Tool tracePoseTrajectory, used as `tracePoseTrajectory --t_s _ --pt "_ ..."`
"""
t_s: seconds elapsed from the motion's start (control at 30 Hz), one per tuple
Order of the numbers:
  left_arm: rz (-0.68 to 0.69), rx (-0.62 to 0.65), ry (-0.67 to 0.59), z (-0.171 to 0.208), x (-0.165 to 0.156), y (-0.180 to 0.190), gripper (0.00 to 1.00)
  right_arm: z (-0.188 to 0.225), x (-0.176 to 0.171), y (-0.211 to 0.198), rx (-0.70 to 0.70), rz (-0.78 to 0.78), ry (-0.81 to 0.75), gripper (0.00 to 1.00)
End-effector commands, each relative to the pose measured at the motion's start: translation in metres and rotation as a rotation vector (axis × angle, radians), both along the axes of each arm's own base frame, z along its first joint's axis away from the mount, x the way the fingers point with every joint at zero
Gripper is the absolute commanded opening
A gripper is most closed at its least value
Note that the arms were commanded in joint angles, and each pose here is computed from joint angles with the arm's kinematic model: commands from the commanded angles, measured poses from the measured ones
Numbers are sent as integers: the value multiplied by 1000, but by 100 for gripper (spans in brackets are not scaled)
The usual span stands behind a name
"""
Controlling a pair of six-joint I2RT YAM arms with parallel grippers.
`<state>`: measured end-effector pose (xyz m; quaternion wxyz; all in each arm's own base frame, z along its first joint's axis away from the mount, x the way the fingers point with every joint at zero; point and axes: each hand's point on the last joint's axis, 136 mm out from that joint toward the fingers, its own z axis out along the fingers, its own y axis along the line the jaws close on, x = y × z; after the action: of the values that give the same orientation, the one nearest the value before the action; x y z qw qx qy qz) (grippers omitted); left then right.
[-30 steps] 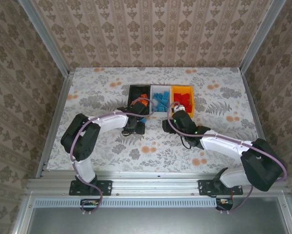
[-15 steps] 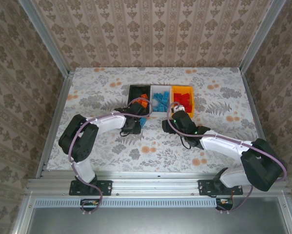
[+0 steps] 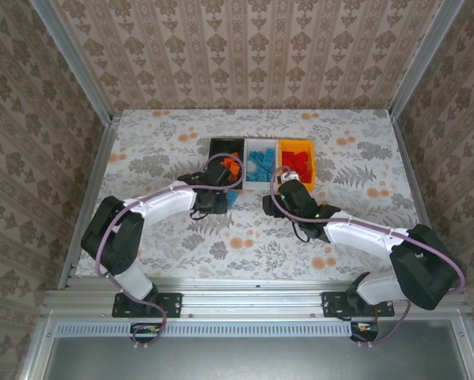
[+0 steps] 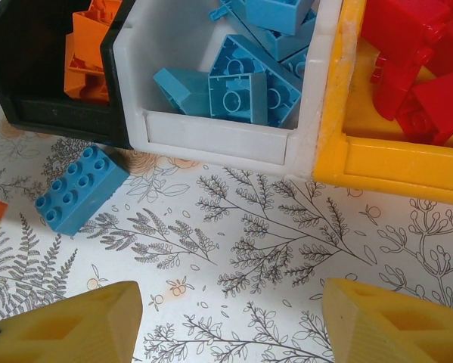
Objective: Sort the legos into containers by color
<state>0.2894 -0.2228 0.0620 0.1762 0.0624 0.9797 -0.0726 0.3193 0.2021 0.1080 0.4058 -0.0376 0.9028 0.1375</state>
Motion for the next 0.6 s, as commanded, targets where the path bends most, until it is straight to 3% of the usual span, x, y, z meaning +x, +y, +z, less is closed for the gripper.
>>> tracePoseTrajectory --t_s 0.0,0.27,0.43,0.57 --pt "-31 18 -43 29 9 3 34 8 4 5 5 1 -17 66" --pt "-45 -68 -69 68 89 -18 35 6 5 3 -11 -4 -17 66" --pt "-74 -193 -31 68 128 -45 36 7 5 2 -14 -6 -21 66" --pt "-75 -206 -3 60 146 -53 39 6 6 1 -23 -8 -20 66"
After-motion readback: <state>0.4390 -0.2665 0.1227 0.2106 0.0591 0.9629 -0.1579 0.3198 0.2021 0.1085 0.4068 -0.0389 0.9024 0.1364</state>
